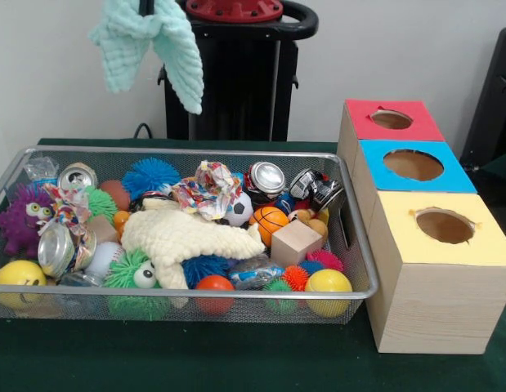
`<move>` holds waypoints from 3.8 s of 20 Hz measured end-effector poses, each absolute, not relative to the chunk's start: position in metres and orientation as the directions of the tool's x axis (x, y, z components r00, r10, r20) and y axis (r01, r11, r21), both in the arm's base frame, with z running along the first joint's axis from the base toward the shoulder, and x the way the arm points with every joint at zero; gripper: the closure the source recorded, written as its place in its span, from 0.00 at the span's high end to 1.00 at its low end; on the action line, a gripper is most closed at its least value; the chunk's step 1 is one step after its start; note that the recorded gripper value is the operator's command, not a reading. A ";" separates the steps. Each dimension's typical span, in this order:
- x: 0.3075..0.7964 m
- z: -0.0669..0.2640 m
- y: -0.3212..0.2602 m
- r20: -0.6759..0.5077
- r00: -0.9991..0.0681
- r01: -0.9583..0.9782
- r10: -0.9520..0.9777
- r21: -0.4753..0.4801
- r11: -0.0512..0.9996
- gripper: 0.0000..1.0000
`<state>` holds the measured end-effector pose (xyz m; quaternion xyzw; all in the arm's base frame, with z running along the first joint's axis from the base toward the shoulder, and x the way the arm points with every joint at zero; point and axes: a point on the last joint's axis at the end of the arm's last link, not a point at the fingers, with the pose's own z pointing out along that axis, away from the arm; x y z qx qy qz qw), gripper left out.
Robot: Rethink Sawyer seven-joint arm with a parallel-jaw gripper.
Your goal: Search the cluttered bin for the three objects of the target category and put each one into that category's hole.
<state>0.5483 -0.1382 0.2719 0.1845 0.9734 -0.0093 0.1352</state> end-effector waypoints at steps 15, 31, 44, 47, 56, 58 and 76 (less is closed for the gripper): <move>0.548 0.262 -0.160 -0.267 -0.917 0.302 0.297 0.020 0.953 1.00; 0.556 0.259 -0.140 -0.270 -0.937 0.224 0.222 0.022 0.974 1.00; 0.567 0.256 -0.049 -0.264 -0.963 0.059 0.059 0.008 0.998 1.00; 0.566 0.249 -0.017 -0.247 -0.969 0.010 0.012 0.010 1.000 1.00; 0.558 0.200 0.066 -0.156 -0.981 -0.122 -0.115 0.033 0.992 1.00; 0.554 0.186 0.080 -0.130 -0.983 -0.138 -0.133 0.037 0.990 1.00; 0.544 0.121 0.074 -0.101 -0.991 -0.090 -0.089 0.007 0.996 1.00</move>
